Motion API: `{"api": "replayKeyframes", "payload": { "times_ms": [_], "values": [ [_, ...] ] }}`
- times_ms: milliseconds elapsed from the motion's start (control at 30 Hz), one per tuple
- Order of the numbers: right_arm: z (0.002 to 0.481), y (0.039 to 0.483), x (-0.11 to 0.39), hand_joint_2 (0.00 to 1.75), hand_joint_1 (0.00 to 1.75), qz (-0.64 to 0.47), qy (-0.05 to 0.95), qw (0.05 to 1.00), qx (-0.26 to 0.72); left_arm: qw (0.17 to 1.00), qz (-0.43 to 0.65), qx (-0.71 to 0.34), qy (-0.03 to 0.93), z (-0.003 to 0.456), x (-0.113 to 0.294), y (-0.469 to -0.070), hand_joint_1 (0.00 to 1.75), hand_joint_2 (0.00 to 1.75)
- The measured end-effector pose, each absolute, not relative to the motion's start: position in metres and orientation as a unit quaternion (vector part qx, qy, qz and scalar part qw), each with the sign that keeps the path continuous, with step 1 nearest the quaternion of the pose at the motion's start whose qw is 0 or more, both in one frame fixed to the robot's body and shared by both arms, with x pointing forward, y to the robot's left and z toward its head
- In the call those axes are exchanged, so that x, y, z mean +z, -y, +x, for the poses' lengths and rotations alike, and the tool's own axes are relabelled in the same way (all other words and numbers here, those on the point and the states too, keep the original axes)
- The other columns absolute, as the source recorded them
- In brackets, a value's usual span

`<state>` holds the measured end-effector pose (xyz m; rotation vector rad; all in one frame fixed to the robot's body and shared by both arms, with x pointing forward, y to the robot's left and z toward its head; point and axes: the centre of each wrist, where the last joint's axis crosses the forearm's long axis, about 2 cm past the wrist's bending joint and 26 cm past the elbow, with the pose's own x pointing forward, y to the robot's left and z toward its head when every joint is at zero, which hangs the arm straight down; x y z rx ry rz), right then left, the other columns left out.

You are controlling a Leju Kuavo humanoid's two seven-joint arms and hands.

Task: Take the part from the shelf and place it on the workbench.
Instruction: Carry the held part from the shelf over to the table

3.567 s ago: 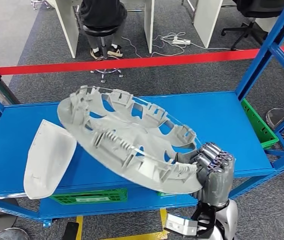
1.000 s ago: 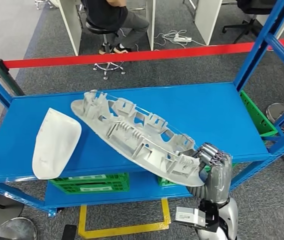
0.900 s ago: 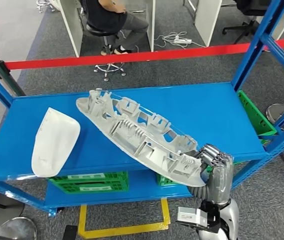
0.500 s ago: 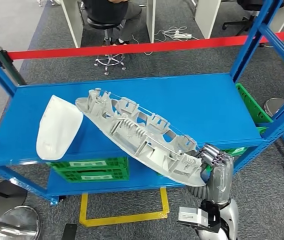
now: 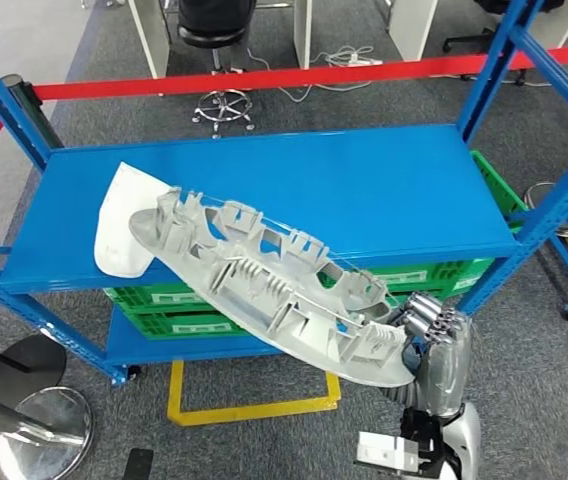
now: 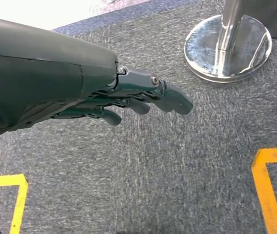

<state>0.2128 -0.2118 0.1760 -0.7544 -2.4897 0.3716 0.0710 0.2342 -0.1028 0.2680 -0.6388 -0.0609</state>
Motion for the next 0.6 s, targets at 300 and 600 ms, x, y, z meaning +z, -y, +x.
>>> {"api": "replayKeyframes", "payload": {
  "times_ms": [300,600],
  "values": [
    [0.2115,0.2138,0.1782,1.75,1.75,-0.283,0.917,0.252,0.127,0.941,0.132,-0.03,0.31,0.0688,-0.1032,-0.2344,0.0,1.75],
    [0.2103,0.2149,0.1784,1.75,1.75,-0.285,0.917,0.251,0.126,0.94,0.132,-0.029,0.312,0.0709,-0.1028,-0.2346,0.0,1.75]
  ]
}}
